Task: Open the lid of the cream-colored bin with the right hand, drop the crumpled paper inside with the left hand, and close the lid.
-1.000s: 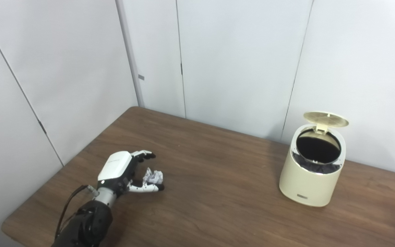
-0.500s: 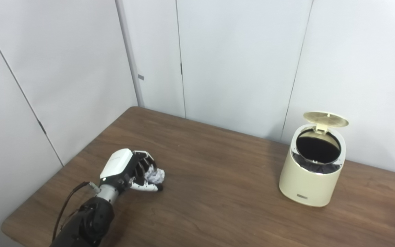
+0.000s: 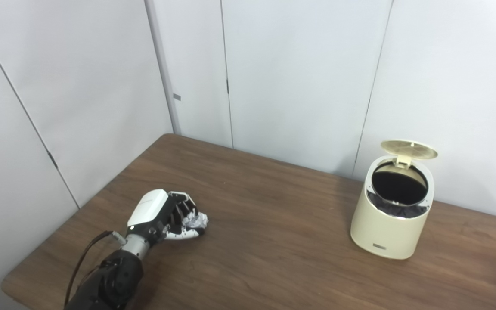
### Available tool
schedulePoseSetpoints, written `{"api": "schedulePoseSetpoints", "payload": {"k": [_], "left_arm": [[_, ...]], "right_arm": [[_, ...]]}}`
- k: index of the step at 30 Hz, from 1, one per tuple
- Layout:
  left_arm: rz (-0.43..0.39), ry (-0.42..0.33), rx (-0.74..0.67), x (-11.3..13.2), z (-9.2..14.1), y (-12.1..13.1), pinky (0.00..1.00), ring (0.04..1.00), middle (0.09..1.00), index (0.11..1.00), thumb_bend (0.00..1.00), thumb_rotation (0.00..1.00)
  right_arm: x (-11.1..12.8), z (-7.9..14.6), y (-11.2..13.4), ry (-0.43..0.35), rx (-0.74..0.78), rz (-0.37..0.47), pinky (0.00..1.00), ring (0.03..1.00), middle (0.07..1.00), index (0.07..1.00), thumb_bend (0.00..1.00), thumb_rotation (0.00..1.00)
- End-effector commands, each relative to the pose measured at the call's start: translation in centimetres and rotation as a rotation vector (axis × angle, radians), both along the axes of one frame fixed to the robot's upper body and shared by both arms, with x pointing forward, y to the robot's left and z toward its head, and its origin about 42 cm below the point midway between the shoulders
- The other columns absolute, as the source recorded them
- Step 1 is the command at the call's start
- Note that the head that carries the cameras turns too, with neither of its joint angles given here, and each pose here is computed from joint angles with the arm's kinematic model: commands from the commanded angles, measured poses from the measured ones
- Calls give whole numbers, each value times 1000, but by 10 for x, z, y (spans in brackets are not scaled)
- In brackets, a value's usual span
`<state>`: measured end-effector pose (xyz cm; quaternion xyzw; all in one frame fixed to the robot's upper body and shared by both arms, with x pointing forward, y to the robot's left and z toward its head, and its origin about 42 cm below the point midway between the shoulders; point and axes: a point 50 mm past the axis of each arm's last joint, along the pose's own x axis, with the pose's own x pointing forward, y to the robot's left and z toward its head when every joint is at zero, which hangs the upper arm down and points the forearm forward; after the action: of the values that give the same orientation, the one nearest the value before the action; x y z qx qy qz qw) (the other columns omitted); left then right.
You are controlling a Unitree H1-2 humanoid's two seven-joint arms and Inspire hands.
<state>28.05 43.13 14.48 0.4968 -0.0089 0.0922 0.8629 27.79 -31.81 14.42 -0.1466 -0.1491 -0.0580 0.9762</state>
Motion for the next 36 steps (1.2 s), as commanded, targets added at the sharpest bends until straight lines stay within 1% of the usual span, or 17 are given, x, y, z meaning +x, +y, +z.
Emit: {"api": "schedulePoseSetpoints", "payload": {"k": [1,7,11,15,19,23,26,31,33,35,36], "left_arm": [[-26,-10,-12,-2,-2,-2,222,422,477,494,502,0],[-41,-51,-33,0,3,-3,152,434,476,486,501,0],[-67,-93,-29,3,10,-7,141,434,476,486,501,0],[-102,-138,-19,9,26,-19,149,434,478,484,501,0],[-146,-200,-7,15,47,-34,151,434,481,482,502,0],[-211,-259,-7,23,67,-46,153,433,479,484,501,0],[-254,-291,0,30,77,-51,160,432,478,485,501,0],[-317,-335,11,44,85,-58,171,433,478,485,502,0],[-353,-356,13,49,94,-68,167,434,478,484,502,0],[-379,-368,15,55,103,-78,154,433,478,485,502,0],[-393,-373,15,58,108,-84,152,432,478,485,502,0]], "right_arm": [[3,16,1,-65,-3,7,455,697,724,721,1000,850],[4,15,2,-65,-5,8,478,712,735,734,1000,851],[4,15,4,-69,-10,7,488,714,738,741,1000,855],[5,14,7,-73,-12,11,497,716,746,750,1000,865],[6,13,10,-75,-16,10,511,728,755,757,1000,864],[6,11,13,-61,-20,3,529,746,770,769,1000,874],[8,10,16,-61,-23,3,552,753,778,782,1000,880],[8,9,23,-73,-26,5,613,785,793,804,1000,877],[8,9,26,-80,-18,24,635,794,799,815,979,876],[7,8,28,-80,13,53,762,860,840,865,874,841],[6,7,30,-79,28,60,788,872,848,874,834,822]]}}
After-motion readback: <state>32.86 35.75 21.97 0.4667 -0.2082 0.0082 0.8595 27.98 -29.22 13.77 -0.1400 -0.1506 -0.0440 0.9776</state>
